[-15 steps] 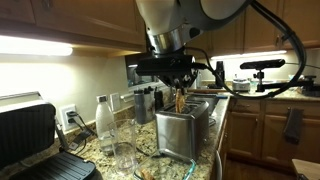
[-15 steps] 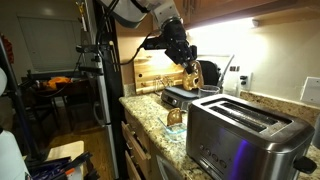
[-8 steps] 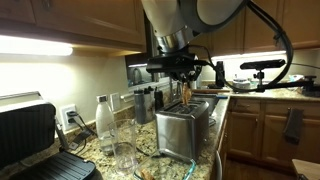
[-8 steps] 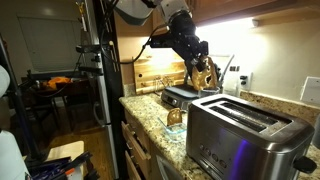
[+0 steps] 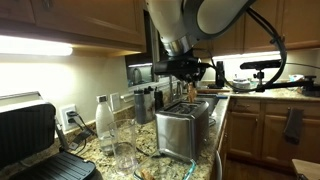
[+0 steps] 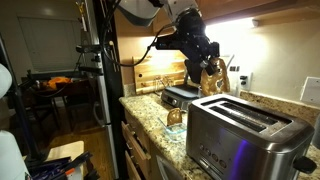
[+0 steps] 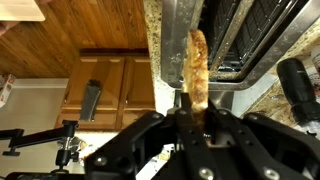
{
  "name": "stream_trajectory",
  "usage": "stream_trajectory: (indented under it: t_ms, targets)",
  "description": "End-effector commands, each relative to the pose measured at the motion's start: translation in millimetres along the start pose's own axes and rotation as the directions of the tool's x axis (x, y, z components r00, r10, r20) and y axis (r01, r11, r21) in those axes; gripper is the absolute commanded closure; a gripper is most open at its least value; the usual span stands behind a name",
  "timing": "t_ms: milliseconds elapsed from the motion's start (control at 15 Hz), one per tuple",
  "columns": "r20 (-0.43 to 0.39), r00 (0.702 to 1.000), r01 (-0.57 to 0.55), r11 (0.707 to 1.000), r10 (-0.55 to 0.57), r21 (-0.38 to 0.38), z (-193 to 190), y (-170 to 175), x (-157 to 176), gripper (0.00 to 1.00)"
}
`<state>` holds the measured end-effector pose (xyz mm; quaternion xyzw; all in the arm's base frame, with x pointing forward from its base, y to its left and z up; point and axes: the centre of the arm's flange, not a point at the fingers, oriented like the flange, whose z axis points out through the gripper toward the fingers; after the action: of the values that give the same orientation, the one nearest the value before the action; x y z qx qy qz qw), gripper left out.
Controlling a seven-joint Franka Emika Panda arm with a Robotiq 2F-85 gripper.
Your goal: Place one slice of bread from the bowl in each of the two slots on the toaster
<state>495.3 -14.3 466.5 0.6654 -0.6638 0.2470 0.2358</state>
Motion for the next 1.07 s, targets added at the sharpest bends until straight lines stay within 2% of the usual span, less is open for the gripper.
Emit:
stream_trajectory:
  t_ms: [0,1000]
  targets:
    - [-0.006,1.000,0.012,1.000,-0.012,-0.002,21,2,0,0.92]
    - [0.082,0.996,-0.025,0.999,0.022,0.042,76,-18,-1,0.92]
